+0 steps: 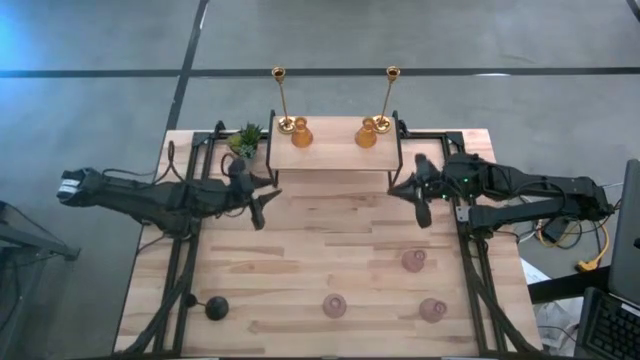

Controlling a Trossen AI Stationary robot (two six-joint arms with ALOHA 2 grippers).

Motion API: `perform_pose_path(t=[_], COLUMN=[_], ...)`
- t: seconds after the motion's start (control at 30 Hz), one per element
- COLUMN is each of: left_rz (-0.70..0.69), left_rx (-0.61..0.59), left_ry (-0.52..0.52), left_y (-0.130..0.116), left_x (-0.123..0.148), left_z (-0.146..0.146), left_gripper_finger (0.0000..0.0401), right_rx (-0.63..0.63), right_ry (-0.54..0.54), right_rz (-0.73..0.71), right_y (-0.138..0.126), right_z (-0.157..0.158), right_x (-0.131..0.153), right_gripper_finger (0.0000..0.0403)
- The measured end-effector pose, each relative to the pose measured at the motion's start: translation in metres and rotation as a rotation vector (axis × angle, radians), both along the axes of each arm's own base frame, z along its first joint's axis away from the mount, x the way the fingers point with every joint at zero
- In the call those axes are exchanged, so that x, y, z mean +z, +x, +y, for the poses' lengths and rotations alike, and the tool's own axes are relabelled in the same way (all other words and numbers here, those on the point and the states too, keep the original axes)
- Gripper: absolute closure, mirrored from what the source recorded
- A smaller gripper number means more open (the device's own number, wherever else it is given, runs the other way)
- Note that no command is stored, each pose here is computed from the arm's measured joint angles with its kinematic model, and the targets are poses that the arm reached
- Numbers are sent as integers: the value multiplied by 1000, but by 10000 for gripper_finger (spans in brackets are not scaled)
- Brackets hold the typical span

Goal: Pick & Place candle stick holders
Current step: Put the top right pink glass candle holder on the shelf

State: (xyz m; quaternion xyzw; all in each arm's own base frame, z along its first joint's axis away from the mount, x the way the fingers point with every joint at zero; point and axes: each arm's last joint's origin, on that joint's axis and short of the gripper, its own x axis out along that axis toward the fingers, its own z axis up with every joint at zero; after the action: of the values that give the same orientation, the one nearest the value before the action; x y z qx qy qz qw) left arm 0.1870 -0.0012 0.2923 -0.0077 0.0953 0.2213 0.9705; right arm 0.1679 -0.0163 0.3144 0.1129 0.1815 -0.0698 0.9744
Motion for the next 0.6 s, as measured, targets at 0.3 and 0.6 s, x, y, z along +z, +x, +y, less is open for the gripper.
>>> perform_pose_path(t=[0.3,0.6], left_rz=[-23,-31], left_rx=[116,125], left_ry=[21,63], left_y=[3,-3], left_x=[2,7], left_z=[20,23], left_gripper_finger=[263,263], right_rx=[-89,-165], right_ry=[60,275], right_rz=[213,609], right_y=[-14,-37], right_z=[-1,17], right_x=[10,39], right_gripper_finger=[394,394])
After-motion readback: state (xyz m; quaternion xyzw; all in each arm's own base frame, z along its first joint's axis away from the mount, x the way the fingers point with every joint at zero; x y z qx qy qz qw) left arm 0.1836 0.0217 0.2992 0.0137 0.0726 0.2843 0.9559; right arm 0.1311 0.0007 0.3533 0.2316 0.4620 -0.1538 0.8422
